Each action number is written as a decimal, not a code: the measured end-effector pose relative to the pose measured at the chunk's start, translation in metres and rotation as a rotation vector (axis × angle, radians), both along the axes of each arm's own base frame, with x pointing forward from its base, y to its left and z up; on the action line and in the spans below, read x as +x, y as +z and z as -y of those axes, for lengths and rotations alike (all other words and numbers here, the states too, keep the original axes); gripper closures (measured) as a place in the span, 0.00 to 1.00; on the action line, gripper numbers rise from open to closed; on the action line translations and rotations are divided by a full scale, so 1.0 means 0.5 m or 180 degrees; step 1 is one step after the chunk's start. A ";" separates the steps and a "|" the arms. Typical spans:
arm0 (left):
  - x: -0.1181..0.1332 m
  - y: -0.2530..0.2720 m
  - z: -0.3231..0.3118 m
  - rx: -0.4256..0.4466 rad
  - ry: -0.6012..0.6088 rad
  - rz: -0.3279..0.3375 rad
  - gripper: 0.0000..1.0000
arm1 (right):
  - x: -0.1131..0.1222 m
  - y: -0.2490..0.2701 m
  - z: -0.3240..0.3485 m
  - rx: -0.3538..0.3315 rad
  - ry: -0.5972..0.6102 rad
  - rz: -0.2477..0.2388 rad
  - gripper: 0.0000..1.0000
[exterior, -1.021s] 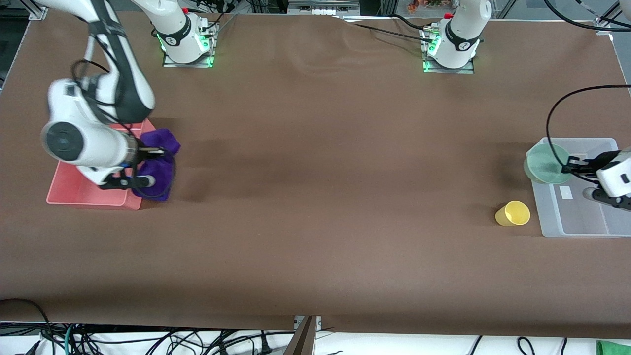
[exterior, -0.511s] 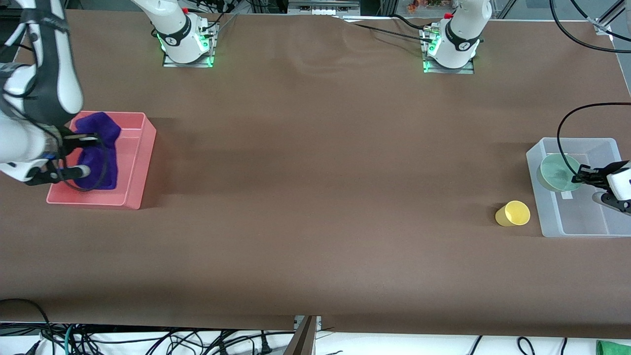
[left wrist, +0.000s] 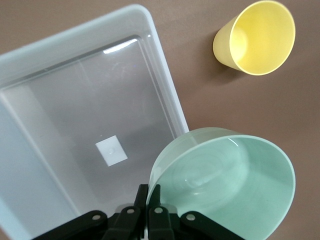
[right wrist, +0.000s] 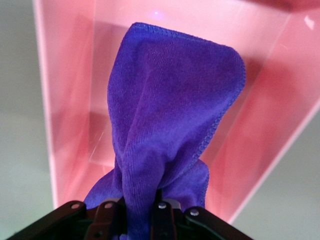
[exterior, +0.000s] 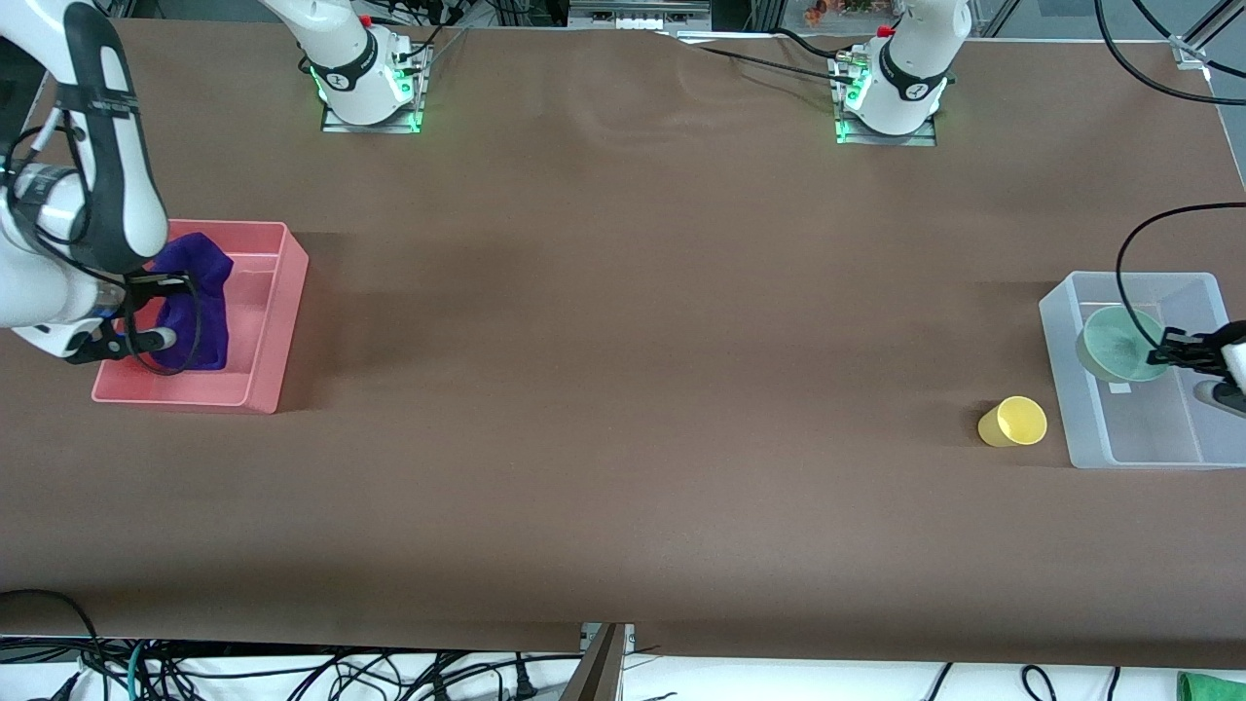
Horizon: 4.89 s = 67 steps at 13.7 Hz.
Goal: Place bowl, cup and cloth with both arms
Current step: 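Lower the purple cloth into the pink tray and open the right gripper, then release the bowl in the bin and raise the left gripper, then move the left gripper to the yellow cup and grasp its rim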
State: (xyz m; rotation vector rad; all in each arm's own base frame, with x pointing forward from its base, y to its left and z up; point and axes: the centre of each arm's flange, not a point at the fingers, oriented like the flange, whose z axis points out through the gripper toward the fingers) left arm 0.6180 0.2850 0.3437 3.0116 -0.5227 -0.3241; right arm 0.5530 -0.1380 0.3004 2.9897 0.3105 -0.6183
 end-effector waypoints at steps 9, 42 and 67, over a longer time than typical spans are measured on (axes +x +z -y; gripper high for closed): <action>-0.026 -0.134 -0.158 -0.0129 -0.0088 0.0115 0.96 | -0.027 -0.075 -0.001 -0.0005 0.0058 0.0214 0.42; 0.165 -0.043 0.244 -0.0207 -0.0772 0.0512 0.00 | 0.063 0.598 -0.295 0.0175 -0.0064 0.1062 0.00; 0.190 -0.245 0.296 -0.0241 -0.0923 0.0539 0.96 | 0.068 0.588 -0.304 0.0175 -0.0091 0.1039 0.00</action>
